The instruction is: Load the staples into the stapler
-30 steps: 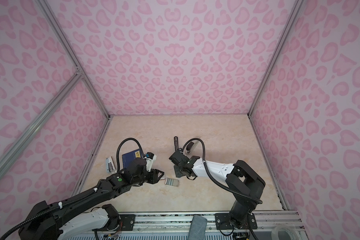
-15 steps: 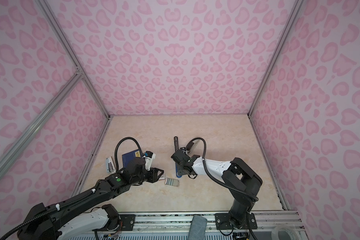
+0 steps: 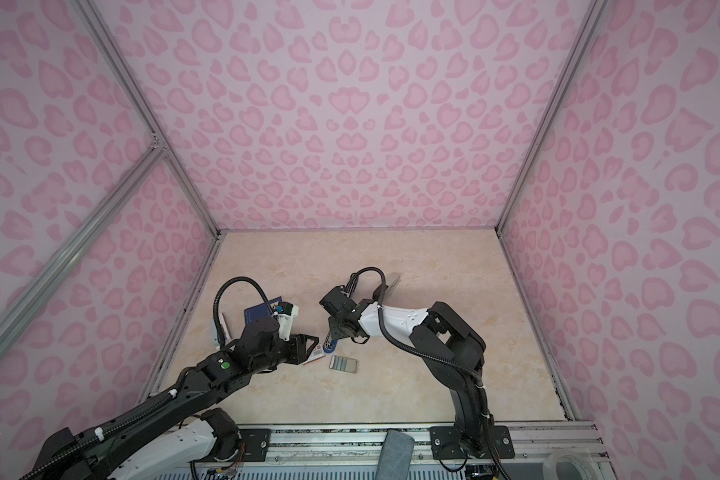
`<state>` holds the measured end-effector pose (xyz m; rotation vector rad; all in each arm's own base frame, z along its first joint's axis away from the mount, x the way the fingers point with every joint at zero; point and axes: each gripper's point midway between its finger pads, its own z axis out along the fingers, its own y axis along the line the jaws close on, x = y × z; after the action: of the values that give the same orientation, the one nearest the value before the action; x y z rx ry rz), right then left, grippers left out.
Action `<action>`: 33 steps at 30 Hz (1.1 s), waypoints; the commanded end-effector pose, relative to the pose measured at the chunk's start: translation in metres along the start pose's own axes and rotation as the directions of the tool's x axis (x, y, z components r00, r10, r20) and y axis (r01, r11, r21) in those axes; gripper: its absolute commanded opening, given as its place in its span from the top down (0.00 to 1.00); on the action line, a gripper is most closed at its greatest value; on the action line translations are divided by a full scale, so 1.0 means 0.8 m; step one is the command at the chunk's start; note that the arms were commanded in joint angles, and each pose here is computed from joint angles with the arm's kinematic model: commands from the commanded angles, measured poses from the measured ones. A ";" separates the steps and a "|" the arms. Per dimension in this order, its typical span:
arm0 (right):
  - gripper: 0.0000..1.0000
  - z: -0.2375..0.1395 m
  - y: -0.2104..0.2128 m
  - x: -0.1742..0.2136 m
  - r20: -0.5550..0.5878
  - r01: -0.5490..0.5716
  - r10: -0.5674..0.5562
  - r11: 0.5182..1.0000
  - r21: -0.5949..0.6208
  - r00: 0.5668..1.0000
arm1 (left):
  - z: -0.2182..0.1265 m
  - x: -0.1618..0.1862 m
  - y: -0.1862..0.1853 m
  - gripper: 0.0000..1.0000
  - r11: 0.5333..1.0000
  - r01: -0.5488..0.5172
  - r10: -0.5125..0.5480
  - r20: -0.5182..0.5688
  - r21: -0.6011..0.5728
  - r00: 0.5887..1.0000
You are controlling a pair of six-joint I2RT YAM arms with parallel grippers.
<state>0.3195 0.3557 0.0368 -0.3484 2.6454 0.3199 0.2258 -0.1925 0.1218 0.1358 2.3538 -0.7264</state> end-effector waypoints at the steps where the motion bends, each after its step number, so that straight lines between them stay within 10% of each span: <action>1: 0.75 0.011 0.015 -0.009 -0.002 0.017 -0.017 0.999 -0.034 1.000 | -0.002 0.000 0.011 0.49 0.999 0.027 -0.027 0.005 -0.030 1.000; 16: 0.58 -0.060 -0.029 -0.040 0.115 -0.065 0.083 0.986 -0.152 0.990 | 0.027 -0.057 0.017 0.35 0.988 -0.035 0.034 -0.013 -0.149 0.999; 33: 0.57 -0.009 -0.169 -0.062 0.148 -0.293 0.306 0.951 -0.103 0.941 | 0.159 -0.120 -0.013 0.37 0.974 -0.187 0.170 -0.130 -0.128 0.977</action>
<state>0.3854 0.2425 0.0422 -0.0009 2.5668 0.5357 0.3566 -0.2483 0.1006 0.2701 2.4971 -0.4567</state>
